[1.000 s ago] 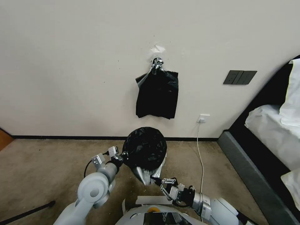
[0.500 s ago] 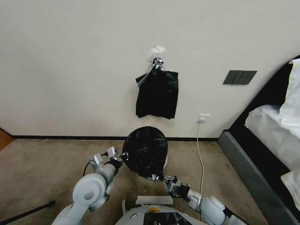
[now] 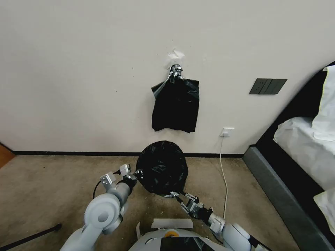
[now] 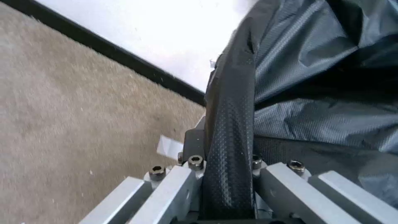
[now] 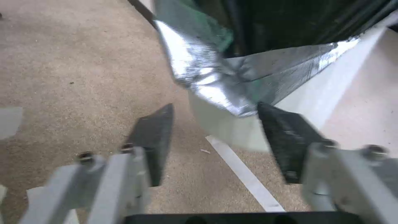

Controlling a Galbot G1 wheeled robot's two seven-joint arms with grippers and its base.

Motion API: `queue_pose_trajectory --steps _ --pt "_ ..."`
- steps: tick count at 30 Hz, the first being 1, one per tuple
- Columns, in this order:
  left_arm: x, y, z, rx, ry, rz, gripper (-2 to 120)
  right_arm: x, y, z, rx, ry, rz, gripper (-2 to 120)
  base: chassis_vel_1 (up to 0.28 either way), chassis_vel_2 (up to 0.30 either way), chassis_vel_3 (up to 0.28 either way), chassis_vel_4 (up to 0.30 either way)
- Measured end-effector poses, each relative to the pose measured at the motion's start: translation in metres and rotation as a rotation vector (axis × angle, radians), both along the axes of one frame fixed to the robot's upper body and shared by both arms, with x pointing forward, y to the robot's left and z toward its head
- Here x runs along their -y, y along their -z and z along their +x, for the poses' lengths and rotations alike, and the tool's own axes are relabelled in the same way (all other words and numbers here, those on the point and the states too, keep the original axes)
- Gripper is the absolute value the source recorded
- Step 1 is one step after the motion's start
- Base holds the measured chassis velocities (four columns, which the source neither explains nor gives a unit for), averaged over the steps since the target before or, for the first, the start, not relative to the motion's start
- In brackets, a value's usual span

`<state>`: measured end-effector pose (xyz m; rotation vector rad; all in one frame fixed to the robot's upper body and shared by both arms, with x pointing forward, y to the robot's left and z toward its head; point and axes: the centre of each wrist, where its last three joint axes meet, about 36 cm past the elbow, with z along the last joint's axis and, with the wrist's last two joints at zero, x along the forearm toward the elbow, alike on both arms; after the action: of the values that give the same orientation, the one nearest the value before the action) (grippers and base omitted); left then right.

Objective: Place a trash bag onto the trash bin.

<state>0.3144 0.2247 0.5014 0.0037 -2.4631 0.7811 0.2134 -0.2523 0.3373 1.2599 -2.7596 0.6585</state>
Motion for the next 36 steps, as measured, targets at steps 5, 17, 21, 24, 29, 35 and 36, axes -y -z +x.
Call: queue_pose_trajectory --steps 5,17,21,24,29,35,36 --pt "0.001 0.006 0.002 0.031 -0.004 0.036 1 -0.002 -0.014 -0.010 -0.015 0.019 0.050 76 0.000 0.000 0.000 0.000" --pt "0.031 0.039 -0.018 0.188 0.084 0.188 1 -0.046 -0.136 -0.030 -0.240 0.226 0.374 57 0.000 0.000 0.000 0.000" --pt "0.040 0.045 -0.022 0.213 0.113 0.225 1 -0.052 -0.156 -0.020 -0.357 0.275 0.441 41 0.000 0.000 0.000 0.000" --pt "0.051 0.051 -0.025 0.235 0.138 0.259 1 -0.056 -0.168 0.001 -0.472 0.327 0.462 30 0.000 0.000 0.000 0.000" --pt "0.065 0.059 -0.030 0.249 0.163 0.289 1 -0.063 -0.189 0.032 -0.584 0.375 0.490 12 0.000 0.000 0.000 0.000" --pt "0.075 0.065 -0.033 0.254 0.170 0.313 1 -0.077 -0.196 0.051 -0.673 0.407 0.449 0 0.000 0.000 0.000 0.000" --pt "0.077 0.066 -0.033 0.257 0.171 0.322 1 -0.083 -0.195 0.058 -0.693 0.417 0.429 0 0.000 0.000 0.000 0.000"
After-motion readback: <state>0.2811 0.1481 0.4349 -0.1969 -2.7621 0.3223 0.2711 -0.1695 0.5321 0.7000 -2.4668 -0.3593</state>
